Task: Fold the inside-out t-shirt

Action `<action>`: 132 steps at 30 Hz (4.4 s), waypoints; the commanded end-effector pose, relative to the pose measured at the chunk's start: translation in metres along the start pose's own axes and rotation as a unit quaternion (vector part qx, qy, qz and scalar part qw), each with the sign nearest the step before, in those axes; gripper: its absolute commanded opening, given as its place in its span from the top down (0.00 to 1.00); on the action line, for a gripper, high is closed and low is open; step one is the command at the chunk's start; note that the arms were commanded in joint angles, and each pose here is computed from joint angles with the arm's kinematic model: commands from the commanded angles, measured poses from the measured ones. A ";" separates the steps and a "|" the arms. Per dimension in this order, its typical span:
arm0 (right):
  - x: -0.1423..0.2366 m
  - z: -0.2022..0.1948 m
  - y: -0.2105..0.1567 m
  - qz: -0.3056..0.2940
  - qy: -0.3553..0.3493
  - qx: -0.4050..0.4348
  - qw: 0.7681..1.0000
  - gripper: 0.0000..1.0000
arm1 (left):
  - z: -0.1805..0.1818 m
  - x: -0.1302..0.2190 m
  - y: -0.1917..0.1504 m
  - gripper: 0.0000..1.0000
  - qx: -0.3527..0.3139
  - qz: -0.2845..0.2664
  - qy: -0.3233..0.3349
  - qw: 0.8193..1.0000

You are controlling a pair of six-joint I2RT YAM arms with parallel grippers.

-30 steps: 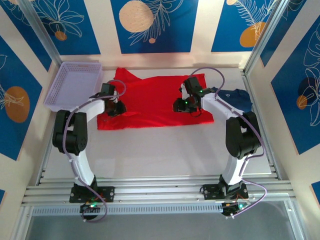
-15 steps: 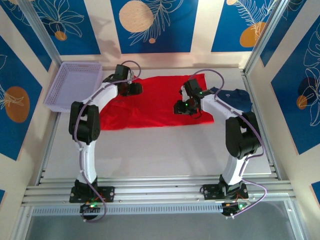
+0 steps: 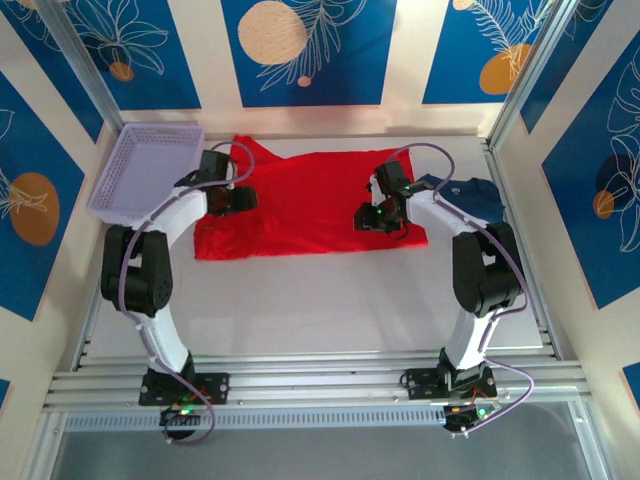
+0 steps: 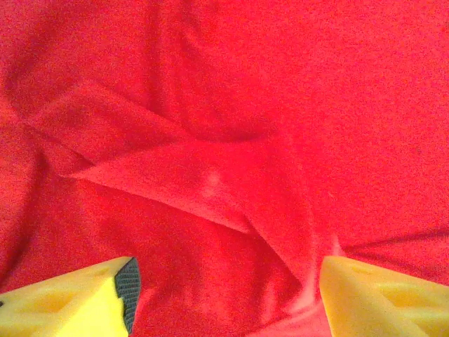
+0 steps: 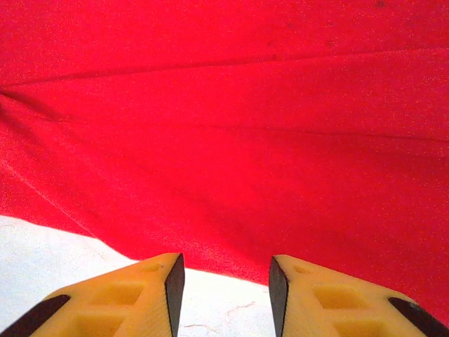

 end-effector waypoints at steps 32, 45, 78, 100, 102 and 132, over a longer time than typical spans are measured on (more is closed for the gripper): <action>-0.009 -0.002 0.002 0.006 0.001 -0.006 1.000 0.61 | -0.001 -0.057 0.082 0.36 0.055 -0.004 -0.133 0.990; -0.026 -0.080 0.024 0.036 -0.055 -0.126 0.990 0.64 | 0.027 0.004 -0.004 0.33 0.094 -0.015 -0.080 0.992; 0.047 -0.070 -0.089 0.055 -0.076 -0.124 0.988 0.66 | 0.055 0.043 -0.189 0.32 0.123 0.081 -0.017 0.989; -0.102 0.205 -0.008 0.056 0.201 0.062 0.976 0.60 | 0.054 0.051 -0.162 0.31 0.103 0.053 -0.011 0.993; -0.113 0.207 -0.008 0.066 0.191 0.059 0.978 0.60 | 0.054 0.052 -0.164 0.31 0.102 0.055 -0.013 0.993; -0.095 0.187 0.014 0.013 0.150 0.055 0.987 0.93 | 0.067 0.033 -0.197 0.31 0.117 0.101 0.018 0.988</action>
Point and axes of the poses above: each hand's point on the last joint's axis, 136 mm out from that joint toward the fingers, its own x axis back along the fingers, its own z axis along the line the jaws close on, y = z × x, the point moved 8 cm from there along x, back along the fingers, and after that the axes turned 2 degrees about -x, right-handed, at the moved point
